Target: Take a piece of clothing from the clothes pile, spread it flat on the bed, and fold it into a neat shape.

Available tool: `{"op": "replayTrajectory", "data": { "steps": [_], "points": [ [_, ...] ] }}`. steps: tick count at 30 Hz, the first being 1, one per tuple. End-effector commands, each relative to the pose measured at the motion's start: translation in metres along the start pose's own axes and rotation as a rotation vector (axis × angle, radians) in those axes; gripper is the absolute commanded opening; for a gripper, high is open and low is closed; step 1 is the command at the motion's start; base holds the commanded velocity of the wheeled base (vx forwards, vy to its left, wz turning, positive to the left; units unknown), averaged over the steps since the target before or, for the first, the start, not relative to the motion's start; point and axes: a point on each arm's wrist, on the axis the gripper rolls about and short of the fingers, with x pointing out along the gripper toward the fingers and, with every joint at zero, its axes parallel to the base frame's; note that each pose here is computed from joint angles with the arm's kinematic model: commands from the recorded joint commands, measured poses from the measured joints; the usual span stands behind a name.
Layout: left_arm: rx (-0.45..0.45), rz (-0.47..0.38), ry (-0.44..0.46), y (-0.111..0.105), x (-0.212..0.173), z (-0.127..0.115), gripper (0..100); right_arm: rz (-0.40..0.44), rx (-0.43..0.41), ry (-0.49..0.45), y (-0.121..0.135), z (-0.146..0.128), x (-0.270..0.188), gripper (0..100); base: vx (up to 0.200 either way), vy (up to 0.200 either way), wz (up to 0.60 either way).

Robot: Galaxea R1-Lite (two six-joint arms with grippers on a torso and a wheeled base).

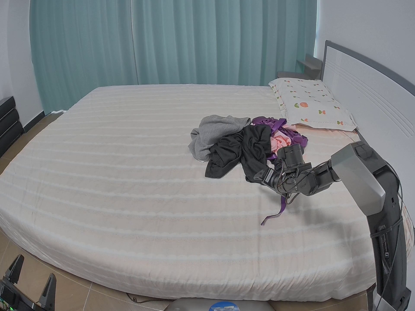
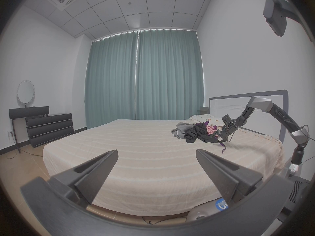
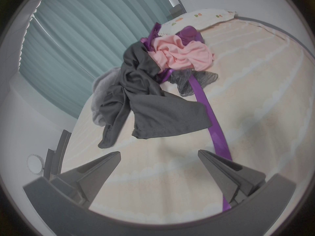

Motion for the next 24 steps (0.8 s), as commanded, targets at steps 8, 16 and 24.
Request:
{"op": "replayTrajectory", "data": {
  "steps": [8,16,24],
  "points": [
    [0.0,0.0,0.005,0.0,0.0,-0.005,100,-0.033,0.057,0.005,-0.009,0.0,0.038,100,0.0,0.0,0.0],
    [0.0,0.0,0.006,0.0,0.0,-0.005,100,-0.037,0.095,-0.102,-0.005,0.012,0.053,100,0.0,0.0,0.0],
    [0.0,0.0,0.006,0.0,0.0,-0.005,100,-0.06,0.094,-0.096,-0.013,0.003,0.066,0,0.0,0.0,0.0]
  ]
}}
